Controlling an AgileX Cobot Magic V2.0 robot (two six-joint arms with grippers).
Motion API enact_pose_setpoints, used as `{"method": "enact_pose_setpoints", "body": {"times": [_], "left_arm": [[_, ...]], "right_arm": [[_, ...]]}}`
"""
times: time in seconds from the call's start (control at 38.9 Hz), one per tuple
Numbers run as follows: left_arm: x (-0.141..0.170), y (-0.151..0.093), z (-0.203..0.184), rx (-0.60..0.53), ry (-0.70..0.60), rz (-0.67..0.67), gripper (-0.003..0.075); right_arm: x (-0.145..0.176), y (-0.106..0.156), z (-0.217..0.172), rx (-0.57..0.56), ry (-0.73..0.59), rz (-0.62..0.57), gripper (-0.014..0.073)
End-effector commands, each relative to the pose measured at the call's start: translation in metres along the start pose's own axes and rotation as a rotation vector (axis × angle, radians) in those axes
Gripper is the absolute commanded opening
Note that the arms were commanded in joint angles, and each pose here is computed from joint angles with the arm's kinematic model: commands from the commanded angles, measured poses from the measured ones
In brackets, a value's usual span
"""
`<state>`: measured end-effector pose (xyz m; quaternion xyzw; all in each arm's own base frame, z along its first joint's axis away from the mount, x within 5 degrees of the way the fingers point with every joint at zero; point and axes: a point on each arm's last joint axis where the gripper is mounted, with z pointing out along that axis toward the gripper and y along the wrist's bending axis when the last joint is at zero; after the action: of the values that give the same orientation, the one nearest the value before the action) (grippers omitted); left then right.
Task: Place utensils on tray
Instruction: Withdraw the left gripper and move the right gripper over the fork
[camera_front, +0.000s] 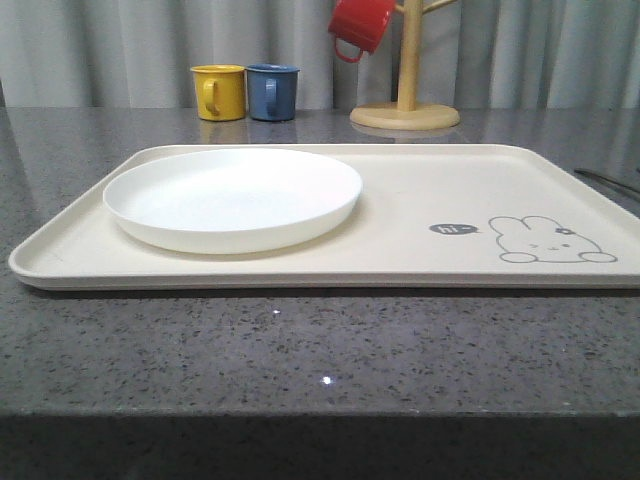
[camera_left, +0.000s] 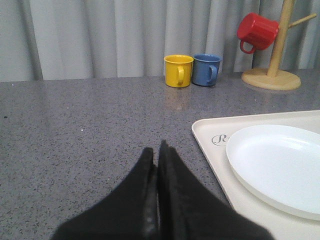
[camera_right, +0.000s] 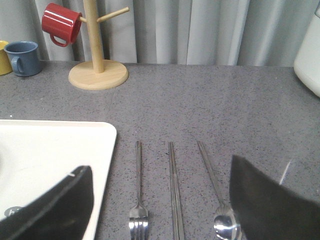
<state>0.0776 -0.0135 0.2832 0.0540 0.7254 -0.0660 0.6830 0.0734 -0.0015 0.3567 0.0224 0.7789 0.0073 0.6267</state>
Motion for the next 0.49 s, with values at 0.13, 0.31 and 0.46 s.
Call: {"method": "enact_pose_setpoints", "body": {"times": [0.13,0.31,0.46], "left_arm": [[-0.017,-0.001,-0.002,0.007,-0.117,-0.017,-0.0018],[-0.017,-0.001,-0.002,0.007,-0.117,-0.017,-0.0018],[-0.017,-0.001,-0.002,0.007,-0.115,-0.017,-0.0018]], "right_arm": [[-0.016,0.0,-0.002,0.001,-0.095,-0.012,0.0582],[-0.015,0.0,0.001,0.003,-0.072,-0.013,0.0582],[-0.016,0.0,0.022,0.008,0.035,-0.015,0.0582]]}}
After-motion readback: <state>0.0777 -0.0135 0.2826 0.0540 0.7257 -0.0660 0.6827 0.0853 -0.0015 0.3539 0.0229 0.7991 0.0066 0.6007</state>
